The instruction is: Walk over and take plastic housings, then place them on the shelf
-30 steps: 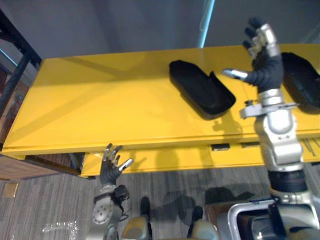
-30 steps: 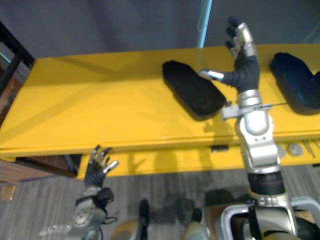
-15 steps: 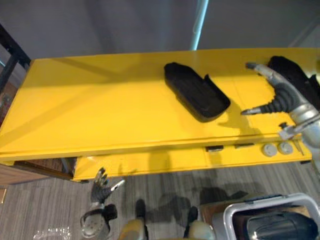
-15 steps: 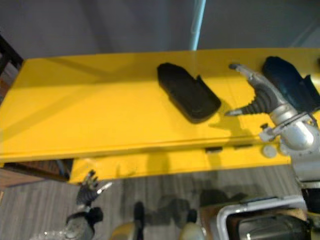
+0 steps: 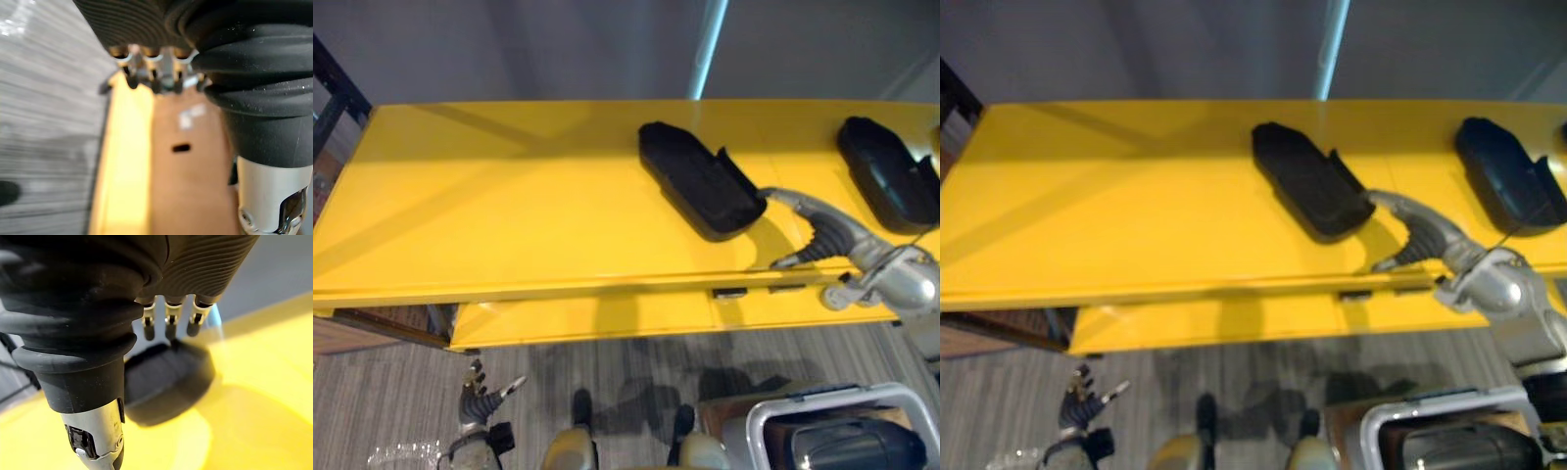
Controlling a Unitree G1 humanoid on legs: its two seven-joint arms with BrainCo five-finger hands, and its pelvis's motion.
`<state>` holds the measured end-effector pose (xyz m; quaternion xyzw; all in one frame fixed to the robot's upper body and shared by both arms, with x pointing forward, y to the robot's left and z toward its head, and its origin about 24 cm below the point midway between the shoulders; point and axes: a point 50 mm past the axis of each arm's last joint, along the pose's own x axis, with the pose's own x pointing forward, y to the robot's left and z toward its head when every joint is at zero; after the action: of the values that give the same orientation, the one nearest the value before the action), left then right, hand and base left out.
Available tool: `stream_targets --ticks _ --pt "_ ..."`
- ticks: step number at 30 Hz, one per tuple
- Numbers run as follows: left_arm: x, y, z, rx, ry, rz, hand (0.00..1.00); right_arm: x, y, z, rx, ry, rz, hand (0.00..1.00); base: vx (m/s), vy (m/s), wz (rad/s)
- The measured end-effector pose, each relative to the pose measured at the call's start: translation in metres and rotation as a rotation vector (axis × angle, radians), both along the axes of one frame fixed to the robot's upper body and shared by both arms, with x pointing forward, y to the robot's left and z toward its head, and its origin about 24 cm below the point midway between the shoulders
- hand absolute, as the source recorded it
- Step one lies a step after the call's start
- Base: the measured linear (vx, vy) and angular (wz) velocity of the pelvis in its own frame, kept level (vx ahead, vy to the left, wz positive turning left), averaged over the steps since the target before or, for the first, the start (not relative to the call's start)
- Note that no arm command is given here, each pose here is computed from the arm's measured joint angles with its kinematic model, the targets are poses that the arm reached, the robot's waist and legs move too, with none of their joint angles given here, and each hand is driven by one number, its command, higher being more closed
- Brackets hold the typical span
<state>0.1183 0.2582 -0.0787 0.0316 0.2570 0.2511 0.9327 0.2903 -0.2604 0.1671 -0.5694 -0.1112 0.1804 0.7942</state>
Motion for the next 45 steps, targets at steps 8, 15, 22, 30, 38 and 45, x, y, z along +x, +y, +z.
stream_targets --ticks 8,15,22,30,38,45 --pt "-0.004 -0.001 -0.006 -0.005 0.019 -0.005 0.0 0.014 -0.001 -0.008 -0.075 0.013 -0.001 0.0 0.0 0.002 0.06" --pt "0.001 -0.011 -0.007 -0.039 0.013 -0.061 0.0 0.026 -0.004 -0.008 -0.08 -0.028 -0.045 1.0 0.01 0.0 0.06" --pt "0.001 -0.011 -0.007 -0.044 0.01 -0.067 0.0 0.037 -0.006 -0.001 -0.087 -0.055 -0.068 1.0 0.0 -0.001 0.0" --pt "0.008 -0.014 -0.005 -0.048 -0.008 -0.08 0.0 0.04 -0.006 -0.005 -0.069 -0.095 -0.091 1.0 0.01 -0.001 0.02" --pt "0.011 -0.021 -0.006 -0.065 -0.009 -0.107 0.0 0.042 -0.001 -0.006 -0.081 -0.132 -0.087 1.0 0.0 0.0 0.0" --pt "0.011 -0.021 -0.006 -0.065 -0.009 -0.106 0.0 0.042 0.002 -0.008 -0.148 -0.154 -0.068 1.0 0.0 0.0 0.0"
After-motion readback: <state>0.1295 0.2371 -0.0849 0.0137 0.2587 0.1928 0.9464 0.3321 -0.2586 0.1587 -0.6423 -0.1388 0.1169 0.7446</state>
